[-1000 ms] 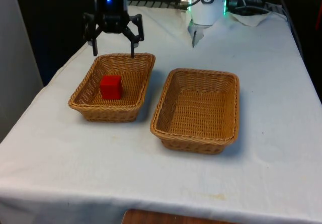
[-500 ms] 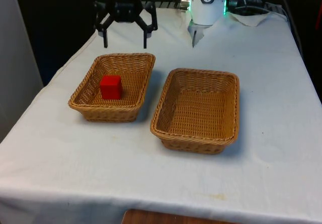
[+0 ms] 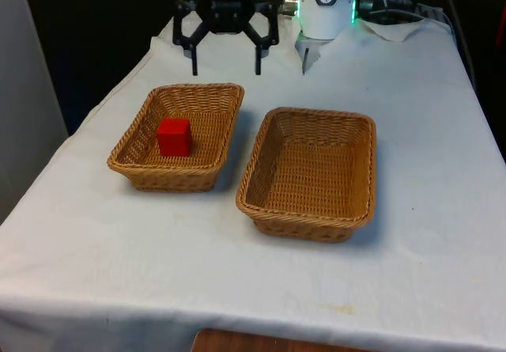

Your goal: Pick up the red cube and place it into the right basket.

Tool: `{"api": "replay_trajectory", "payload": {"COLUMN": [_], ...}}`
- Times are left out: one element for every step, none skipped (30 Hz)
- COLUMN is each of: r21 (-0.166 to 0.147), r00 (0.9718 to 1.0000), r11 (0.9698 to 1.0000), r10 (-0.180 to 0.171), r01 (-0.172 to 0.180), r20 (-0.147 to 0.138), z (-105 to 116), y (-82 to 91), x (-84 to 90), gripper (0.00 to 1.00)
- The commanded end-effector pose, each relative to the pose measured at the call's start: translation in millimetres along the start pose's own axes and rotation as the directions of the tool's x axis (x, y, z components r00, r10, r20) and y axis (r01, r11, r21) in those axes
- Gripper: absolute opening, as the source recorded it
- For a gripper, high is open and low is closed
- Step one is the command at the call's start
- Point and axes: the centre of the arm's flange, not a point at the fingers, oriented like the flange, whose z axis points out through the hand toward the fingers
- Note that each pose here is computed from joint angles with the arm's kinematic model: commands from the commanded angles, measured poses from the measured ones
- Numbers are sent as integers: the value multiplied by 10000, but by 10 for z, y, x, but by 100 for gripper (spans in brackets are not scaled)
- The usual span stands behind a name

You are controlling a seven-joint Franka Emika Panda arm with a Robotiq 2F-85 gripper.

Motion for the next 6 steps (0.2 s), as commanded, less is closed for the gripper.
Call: {"api": "replay_trajectory", "payload": {"r21": [-85,-80,-70,-64,-64,24], "r00": [10000,10000,10000,10000,9999,9999], "r11": [10000,10000,10000,9999,9999,9999], "r10": [-12,-48,-71,-82,-109,-100], "r01": [12,48,71,82,109,100], "r20": [28,17,11,8,11,-19], "z": [-17,-39,-51,-59,-70,-40], "y": [-46,-103,-140,-166,-198,-157], "x": [0,27,43,50,62,64], "gripper": [100,100,100,100,100,100]}}
